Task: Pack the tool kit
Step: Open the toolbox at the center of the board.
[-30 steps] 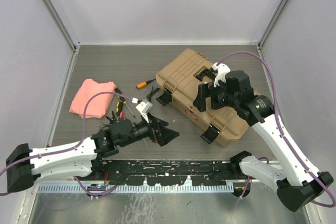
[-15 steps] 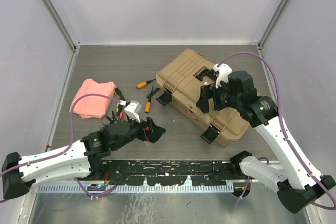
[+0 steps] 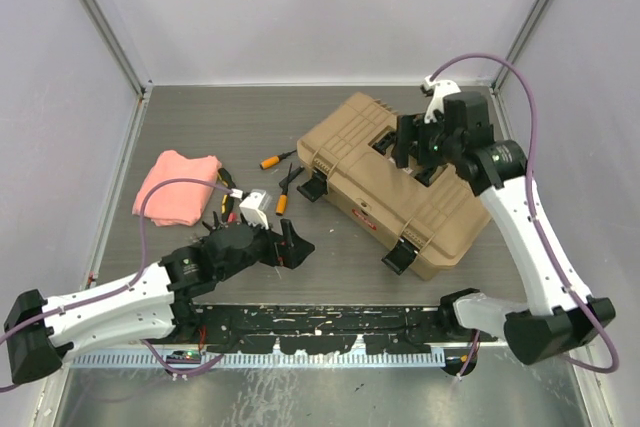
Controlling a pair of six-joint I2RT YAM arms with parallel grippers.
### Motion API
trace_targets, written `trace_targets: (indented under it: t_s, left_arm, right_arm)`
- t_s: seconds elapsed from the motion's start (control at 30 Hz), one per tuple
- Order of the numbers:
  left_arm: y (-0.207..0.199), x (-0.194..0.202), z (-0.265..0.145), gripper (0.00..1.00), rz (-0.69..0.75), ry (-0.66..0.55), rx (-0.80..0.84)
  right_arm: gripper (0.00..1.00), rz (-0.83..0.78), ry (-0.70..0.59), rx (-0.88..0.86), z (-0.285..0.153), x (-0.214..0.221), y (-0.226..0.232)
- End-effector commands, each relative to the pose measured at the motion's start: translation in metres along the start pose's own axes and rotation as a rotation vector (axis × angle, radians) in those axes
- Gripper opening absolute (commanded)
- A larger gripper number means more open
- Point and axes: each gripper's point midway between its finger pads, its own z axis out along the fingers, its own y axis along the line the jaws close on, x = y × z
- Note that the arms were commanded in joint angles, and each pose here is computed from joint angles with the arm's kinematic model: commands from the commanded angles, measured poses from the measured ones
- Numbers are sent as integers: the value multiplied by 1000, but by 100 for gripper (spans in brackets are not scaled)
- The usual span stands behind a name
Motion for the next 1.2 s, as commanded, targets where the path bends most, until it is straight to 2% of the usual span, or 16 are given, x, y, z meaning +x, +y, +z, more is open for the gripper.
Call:
trace_targets:
  t_s: [0.0, 0.13, 0.23, 0.4, 0.57, 0.83, 1.07, 1.17]
  left_arm:
    - [-13, -20, -10, 98, -22, -46, 41]
    - [-10, -22, -13, 98, -27, -58, 44]
    - [-10, -23, -12, 98, -24, -59, 47]
    - [-12, -23, -8, 98, -14, -44, 59]
    - [-15, -21, -4, 98, -11, -26, 70]
    - [-14, -24, -6, 98, -15, -39, 75]
    - [-10, -26, -7, 98, -14, -44, 66]
    - [-10, -26, -6, 98, -13, -41, 66]
  right_arm:
    - [89, 106, -13, -96, 13, -17, -20]
    - [90, 196, 51, -108, 21, -9, -25]
    - [95, 338, -5, 3, 18, 0, -41]
    - [96, 499, -101, 42, 1, 0, -41]
    - [96, 641, -57, 140, -4, 16, -50]
    - [98, 686, 47, 220, 10, 35, -59]
    - [100, 638, 92, 253, 18, 35, -59]
    - [100, 636, 111, 336, 22, 42, -63]
